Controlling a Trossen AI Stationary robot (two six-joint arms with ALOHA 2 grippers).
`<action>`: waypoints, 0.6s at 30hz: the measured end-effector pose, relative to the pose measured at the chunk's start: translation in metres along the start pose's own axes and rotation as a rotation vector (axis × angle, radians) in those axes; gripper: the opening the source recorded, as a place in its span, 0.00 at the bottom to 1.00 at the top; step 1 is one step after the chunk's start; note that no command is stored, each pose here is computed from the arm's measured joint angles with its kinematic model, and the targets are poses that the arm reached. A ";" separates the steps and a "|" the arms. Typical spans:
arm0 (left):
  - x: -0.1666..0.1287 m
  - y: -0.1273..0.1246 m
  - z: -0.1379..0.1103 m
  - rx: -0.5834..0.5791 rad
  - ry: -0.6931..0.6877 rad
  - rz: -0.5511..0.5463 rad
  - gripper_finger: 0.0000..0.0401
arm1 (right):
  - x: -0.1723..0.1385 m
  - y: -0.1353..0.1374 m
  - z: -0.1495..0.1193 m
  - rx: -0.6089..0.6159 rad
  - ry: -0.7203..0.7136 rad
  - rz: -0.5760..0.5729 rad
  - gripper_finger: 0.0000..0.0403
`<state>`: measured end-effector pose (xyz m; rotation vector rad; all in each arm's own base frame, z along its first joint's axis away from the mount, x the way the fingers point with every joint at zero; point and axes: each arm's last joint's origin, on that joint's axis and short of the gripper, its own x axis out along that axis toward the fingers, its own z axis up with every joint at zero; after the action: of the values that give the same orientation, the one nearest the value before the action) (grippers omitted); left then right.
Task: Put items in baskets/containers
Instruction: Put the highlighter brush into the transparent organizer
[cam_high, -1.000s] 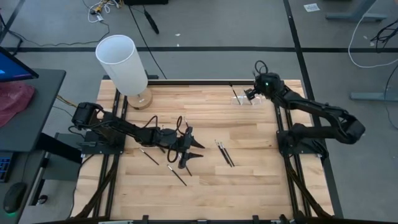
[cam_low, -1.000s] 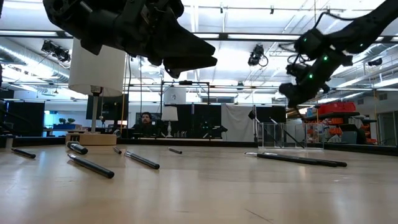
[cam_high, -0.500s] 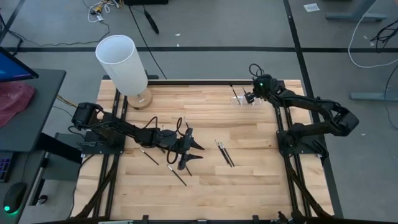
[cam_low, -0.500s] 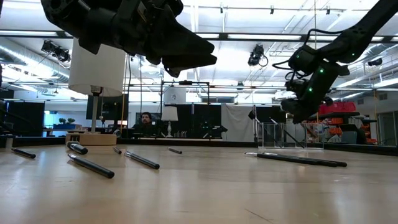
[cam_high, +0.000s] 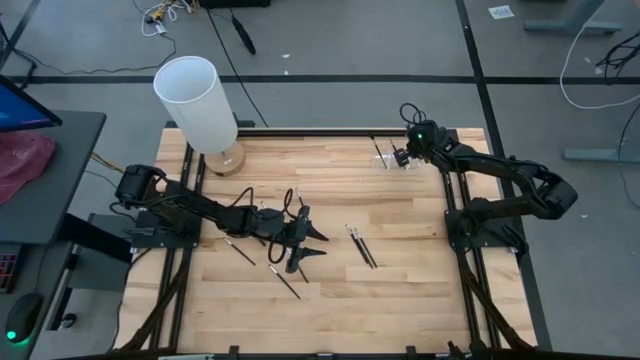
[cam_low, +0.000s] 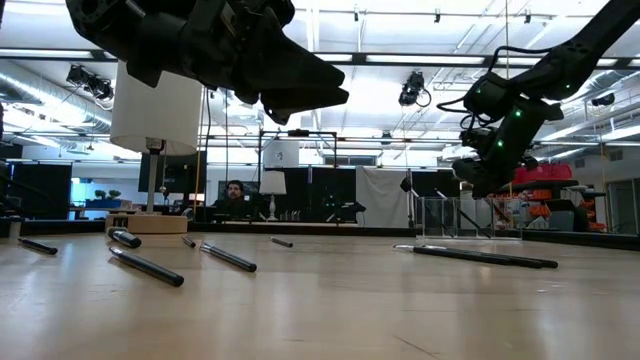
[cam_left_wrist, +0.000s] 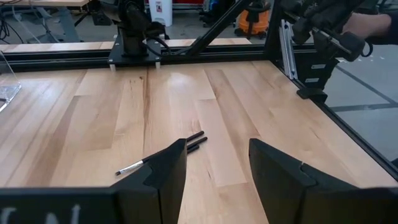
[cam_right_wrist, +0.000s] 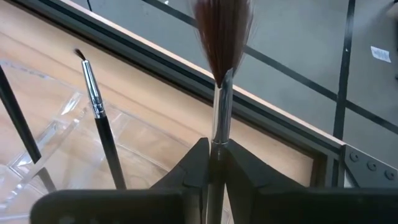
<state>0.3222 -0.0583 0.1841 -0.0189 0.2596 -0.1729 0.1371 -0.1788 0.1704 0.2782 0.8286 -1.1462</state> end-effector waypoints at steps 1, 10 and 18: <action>0.000 0.000 0.000 0.000 0.000 0.000 0.44 | 0.000 0.000 0.000 0.000 0.001 0.000 0.12; 0.000 0.000 0.000 0.000 0.000 0.000 0.44 | 0.000 0.000 0.000 0.000 0.005 -0.003 0.18; 0.000 0.000 0.000 0.000 0.000 0.000 0.44 | -0.009 -0.003 0.000 0.003 -0.009 0.008 0.24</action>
<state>0.3222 -0.0583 0.1841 -0.0192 0.2596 -0.1728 0.1329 -0.1734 0.1774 0.2784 0.8169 -1.1404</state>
